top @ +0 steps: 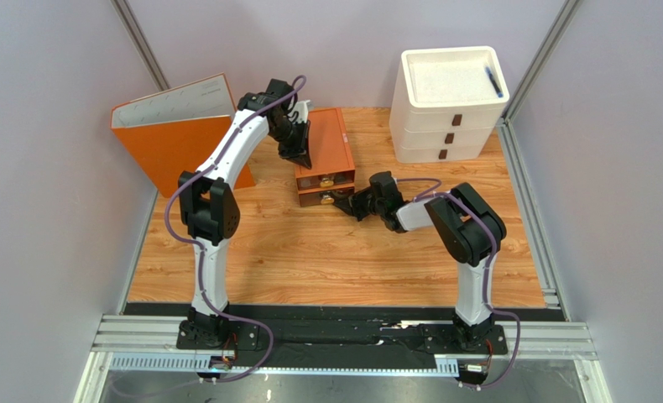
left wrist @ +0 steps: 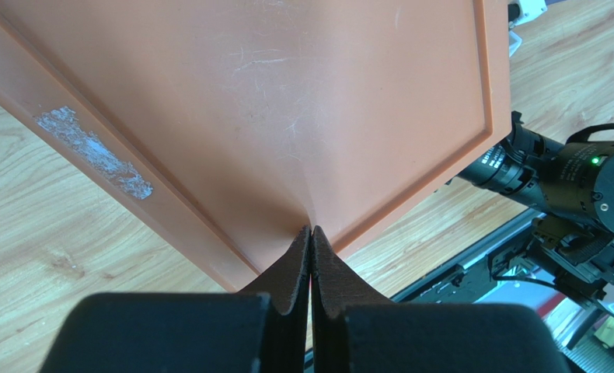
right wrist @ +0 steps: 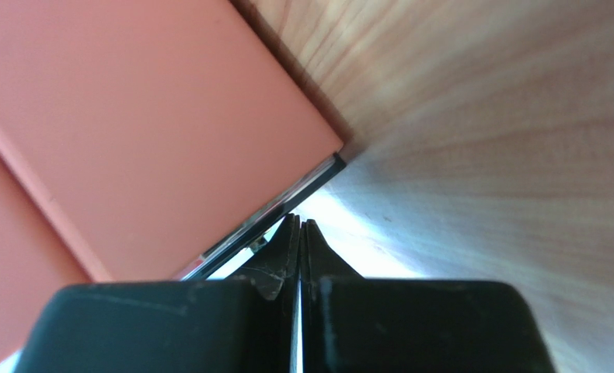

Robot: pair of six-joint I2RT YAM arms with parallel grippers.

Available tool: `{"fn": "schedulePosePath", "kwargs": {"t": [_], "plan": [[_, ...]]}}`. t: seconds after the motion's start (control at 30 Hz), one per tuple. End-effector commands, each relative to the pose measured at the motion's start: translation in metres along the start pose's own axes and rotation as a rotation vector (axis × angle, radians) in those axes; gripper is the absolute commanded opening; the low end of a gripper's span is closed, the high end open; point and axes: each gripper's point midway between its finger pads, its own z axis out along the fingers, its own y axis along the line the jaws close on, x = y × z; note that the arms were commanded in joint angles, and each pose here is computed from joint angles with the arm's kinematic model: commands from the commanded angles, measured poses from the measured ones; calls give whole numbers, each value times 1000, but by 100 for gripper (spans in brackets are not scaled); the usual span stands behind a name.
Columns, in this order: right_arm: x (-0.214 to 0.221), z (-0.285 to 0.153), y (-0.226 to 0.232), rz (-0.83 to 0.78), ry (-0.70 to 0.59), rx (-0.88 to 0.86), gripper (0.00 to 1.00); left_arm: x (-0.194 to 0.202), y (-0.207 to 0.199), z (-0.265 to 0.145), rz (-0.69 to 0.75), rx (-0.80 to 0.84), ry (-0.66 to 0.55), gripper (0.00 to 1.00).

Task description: Organize the makeup

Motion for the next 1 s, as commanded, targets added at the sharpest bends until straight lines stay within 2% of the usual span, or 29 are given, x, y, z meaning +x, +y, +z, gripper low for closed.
{"fn": "schedulePosePath", "kwargs": {"t": [0.0, 0.2, 0.27, 0.5, 0.6, 0.7, 0.73, 0.77, 0.8, 0.9, 0.93, 0.97], "plan": [[8, 4, 21, -27, 43, -73, 0, 22, 31, 15, 4, -120, 101, 0], [11, -16, 6, -113, 32, 2, 0, 20, 30, 11, 11, -124, 90, 0], [11, -27, -11, -134, 26, 67, 0, 16, 29, 7, 13, -127, 77, 0], [8, -79, -28, -360, -7, 195, 0, -9, 13, -24, 35, -131, -42, 0], [3, -104, -25, -487, -47, 232, 1, -24, 0, -53, 68, -127, -137, 9], [-2, -129, -21, -602, -88, 266, 17, -35, -16, -82, 94, -106, -229, 35], [-4, -137, -23, -629, -94, 294, 32, -38, -19, -87, 101, -100, -253, 49], [-5, -146, -17, -684, -113, 284, 40, -39, -22, -93, 102, -97, -272, 54], [-7, -154, -18, -710, -117, 303, 55, -40, -28, -107, 111, -92, -305, 61], [-12, -179, -4, -796, -178, 297, 71, -36, -36, -123, 120, -77, -344, 71], [-18, -187, 6, -820, -233, 291, 79, -33, -37, -122, 123, -66, -341, 73], [-19, -199, 16, -864, -260, 270, 80, -31, -39, -124, 127, -59, -345, 75]]}}
